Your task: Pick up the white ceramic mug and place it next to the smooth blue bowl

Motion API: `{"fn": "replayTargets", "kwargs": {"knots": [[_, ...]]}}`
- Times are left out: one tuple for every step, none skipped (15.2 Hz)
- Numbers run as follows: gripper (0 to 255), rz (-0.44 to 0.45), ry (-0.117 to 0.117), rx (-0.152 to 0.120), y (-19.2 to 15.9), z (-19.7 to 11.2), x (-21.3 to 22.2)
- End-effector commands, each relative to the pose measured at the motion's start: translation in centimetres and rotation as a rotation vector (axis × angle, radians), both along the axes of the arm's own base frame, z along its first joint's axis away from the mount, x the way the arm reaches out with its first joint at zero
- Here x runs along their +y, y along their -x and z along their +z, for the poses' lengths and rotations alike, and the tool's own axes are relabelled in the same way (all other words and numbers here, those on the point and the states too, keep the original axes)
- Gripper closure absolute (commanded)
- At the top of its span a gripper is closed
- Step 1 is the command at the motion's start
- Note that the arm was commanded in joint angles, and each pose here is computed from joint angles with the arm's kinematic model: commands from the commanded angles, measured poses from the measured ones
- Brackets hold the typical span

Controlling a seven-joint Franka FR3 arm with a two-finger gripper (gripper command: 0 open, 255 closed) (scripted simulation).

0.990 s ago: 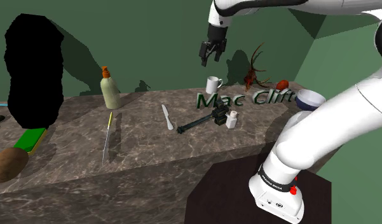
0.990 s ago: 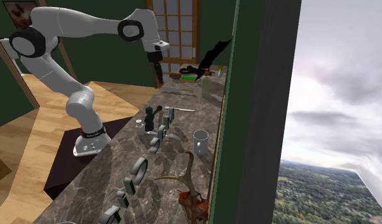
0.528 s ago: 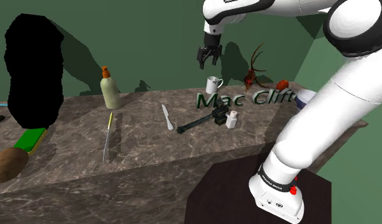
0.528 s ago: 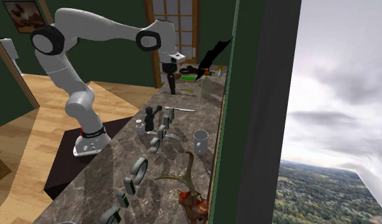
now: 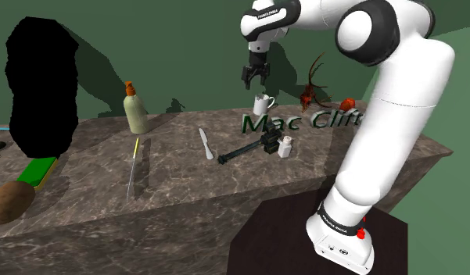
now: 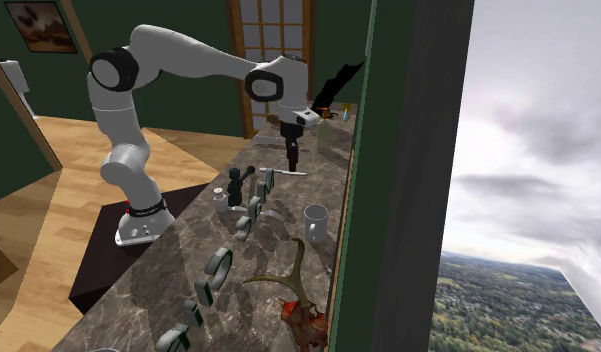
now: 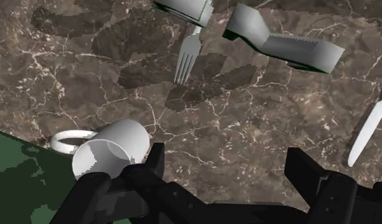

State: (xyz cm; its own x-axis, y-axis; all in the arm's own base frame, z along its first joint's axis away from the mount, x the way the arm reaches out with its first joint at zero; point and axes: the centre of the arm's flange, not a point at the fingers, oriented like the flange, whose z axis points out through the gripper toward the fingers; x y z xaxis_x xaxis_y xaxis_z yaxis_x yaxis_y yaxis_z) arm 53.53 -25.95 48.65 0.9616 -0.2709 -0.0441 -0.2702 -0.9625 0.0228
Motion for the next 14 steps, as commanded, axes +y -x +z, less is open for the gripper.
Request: {"fn": "replayTargets", "kwargs": {"knots": [[0,-0.019,-0.006,0.020,-1.3,-1.7,-2.2],[0,-0.028,-0.009,0.030,-1.9,-2.5,-3.2],[0,-0.038,-0.013,0.040,-2.4,-3.3,-4.3],[0,-0.047,-0.016,0.050,-3.0,-4.1,-5.3],[0,-0.057,-0.019,0.060,-3.5,-5.0,-6.3],[0,-0.066,-0.022,0.070,-4.0,-5.8,-7.4],[0,-0.076,-0.026,0.080,-4.5,-6.6,-8.4],[0,-0.085,-0.029,0.090,-4.9,-7.5,-9.5],[0,-0.095,-0.032,0.100,-5.4,-8.3,-10.6],[0,-0.104,-0.036,0.110,-5.8,-9.2,-11.6],[0,-0.113,-0.039,0.119,-6.2,-10.0,-12.6],[0,-0.113,-0.039,0.119,-6.1,-10.5,-12.6],[0,-0.113,-0.039,0.119,-6.0,-11.0,-12.6],[0,-0.113,-0.039,0.119,-6.0,-11.6,-12.5]]}}
